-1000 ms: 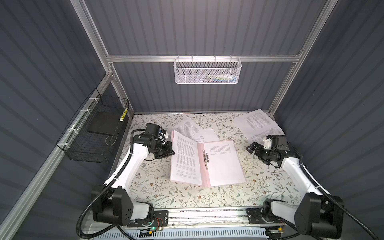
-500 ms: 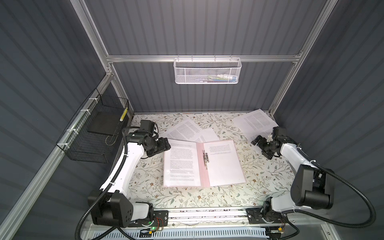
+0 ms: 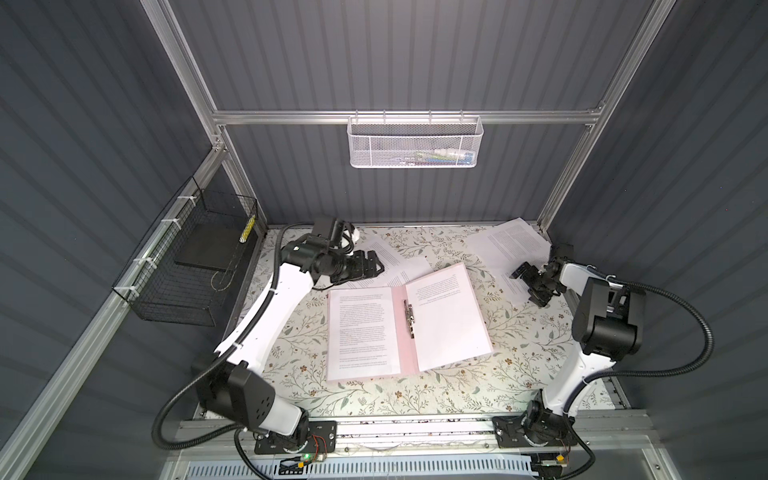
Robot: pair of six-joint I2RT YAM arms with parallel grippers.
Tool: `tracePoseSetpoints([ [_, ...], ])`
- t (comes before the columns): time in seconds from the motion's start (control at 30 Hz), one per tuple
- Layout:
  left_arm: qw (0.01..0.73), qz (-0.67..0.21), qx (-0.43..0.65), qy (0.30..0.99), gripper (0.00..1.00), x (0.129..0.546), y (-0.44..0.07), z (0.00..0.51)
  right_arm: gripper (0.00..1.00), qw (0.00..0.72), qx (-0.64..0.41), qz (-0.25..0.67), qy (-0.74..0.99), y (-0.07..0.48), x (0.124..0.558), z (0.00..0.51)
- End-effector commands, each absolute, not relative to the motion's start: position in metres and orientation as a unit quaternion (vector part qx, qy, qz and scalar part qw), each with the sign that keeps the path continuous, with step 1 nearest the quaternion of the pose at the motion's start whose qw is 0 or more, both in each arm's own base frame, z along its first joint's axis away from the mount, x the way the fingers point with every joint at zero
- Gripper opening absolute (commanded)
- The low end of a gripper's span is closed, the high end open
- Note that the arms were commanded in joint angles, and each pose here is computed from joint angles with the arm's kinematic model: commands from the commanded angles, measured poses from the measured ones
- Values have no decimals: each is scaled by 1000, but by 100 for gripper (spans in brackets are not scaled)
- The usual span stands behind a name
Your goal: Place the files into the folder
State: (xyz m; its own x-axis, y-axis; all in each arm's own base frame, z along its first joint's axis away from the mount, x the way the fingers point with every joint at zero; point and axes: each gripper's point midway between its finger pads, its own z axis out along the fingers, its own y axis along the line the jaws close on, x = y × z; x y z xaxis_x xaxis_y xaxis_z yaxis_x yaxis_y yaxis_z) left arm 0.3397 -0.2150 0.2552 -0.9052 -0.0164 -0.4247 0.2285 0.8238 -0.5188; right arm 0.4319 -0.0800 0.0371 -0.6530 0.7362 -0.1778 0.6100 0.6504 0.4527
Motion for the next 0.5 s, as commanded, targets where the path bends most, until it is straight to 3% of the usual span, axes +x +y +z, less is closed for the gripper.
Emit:
tracePoseSetpoints([
  [0.0, 199, -330, 73, 920, 93, 359, -243, 257, 99, 148, 383, 218, 885, -66, 434, 30],
  [0.27, 159, -349, 100, 918, 93, 399, -296, 231, 99, 93, 379, 282, 877, -18, 431, 19],
  [0.47, 126, -365, 119, 915, 93, 416, -343, 205, 99, 99, 374, 314, 867, 20, 421, 26],
])
